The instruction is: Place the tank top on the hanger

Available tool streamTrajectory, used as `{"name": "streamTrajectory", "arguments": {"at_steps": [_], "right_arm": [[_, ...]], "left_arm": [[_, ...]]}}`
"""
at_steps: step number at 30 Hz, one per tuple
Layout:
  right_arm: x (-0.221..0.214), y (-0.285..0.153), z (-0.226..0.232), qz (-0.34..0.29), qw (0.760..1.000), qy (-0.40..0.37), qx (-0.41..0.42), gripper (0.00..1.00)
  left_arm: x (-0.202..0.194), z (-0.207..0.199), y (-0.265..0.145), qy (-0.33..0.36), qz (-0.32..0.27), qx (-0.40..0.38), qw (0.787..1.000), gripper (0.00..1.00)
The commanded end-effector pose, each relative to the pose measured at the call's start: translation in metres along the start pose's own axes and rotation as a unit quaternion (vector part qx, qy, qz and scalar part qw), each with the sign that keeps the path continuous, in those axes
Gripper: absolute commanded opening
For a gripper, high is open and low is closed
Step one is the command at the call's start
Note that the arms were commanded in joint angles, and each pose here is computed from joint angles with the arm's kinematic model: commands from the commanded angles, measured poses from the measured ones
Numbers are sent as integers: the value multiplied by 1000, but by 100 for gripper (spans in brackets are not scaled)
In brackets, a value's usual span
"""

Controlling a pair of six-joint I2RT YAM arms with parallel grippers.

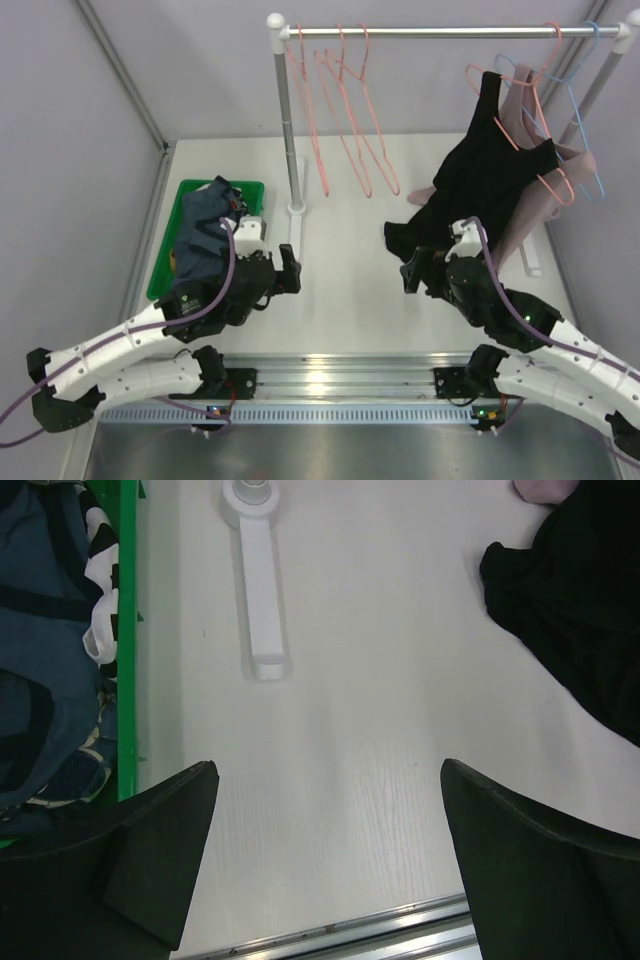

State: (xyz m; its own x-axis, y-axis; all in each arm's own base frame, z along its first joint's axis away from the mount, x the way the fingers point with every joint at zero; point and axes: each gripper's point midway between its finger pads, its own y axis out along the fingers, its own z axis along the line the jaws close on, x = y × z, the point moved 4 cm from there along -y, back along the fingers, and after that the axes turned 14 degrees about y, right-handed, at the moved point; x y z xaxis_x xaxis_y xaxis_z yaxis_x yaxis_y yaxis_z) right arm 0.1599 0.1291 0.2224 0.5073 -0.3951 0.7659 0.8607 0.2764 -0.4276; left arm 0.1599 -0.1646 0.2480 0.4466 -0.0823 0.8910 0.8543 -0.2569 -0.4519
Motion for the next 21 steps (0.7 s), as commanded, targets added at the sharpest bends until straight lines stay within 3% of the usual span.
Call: {"name": "streamTrajectory", "arguments": {"at_steps": [1, 10, 15, 21], "right_arm": [[3, -1, 8, 3, 1000, -9, 12, 100], [-7, 2, 20, 55, 996, -58, 36, 100], [-11, 3, 25, 66, 994, -63, 53, 100], [-14, 2, 31, 74, 993, -60, 74, 100]], "left_arm": [[11, 3, -2, -18, -17, 16, 1000, 98], [41, 43, 7, -46, -28, 149, 987, 98], [52, 75, 41, -42, 14, 209, 977, 98], [44, 139, 95, -103, 76, 265, 956, 93]]}}
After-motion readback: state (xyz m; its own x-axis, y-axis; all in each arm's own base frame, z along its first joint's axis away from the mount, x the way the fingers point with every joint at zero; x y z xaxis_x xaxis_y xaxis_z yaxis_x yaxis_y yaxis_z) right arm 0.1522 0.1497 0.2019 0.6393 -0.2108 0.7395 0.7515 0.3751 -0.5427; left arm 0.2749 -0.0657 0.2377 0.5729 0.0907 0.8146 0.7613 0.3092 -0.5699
